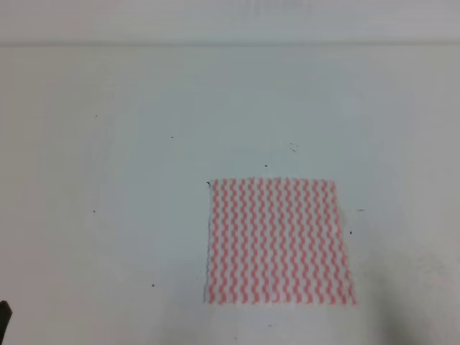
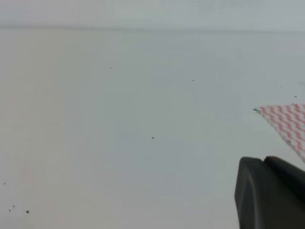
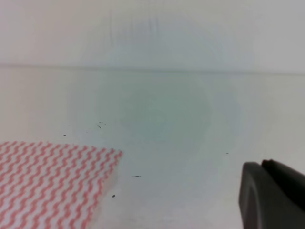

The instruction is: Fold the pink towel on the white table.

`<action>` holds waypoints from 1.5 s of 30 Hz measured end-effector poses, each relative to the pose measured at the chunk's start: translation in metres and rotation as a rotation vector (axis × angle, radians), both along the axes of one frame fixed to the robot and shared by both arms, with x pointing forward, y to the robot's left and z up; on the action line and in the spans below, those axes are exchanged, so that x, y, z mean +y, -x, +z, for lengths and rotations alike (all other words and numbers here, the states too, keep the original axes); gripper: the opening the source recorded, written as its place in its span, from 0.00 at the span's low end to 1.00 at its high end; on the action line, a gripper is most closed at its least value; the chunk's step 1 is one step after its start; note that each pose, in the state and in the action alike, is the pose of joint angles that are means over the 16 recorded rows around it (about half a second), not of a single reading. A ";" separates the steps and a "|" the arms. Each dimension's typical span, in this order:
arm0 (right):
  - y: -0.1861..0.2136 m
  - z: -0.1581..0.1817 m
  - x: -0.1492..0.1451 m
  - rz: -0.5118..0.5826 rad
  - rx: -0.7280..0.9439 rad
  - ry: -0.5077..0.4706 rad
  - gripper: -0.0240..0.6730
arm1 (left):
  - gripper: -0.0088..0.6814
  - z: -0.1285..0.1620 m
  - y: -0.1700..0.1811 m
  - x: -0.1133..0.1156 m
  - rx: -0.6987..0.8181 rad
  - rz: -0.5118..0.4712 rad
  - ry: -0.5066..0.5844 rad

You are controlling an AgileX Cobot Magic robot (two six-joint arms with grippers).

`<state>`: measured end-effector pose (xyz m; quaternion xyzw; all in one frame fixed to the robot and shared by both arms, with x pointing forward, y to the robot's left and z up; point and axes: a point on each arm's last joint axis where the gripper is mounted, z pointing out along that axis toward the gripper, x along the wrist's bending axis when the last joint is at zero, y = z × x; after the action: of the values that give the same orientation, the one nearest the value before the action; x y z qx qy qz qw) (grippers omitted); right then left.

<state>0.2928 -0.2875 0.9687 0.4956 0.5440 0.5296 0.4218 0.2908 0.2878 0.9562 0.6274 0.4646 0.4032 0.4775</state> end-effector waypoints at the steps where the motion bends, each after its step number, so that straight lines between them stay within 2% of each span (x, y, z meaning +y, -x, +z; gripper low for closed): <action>1: 0.000 0.000 0.000 0.000 -0.001 0.000 0.01 | 0.01 0.000 0.000 0.000 -0.001 -0.010 0.000; 45: 0.000 0.000 0.000 0.001 0.003 0.001 0.01 | 0.01 0.000 0.000 -0.001 -0.020 -0.023 -0.004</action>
<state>0.2929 -0.2874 0.9685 0.4960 0.5450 0.5289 0.4210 0.2905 0.2868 0.9559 0.6296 0.4518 0.4048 0.4854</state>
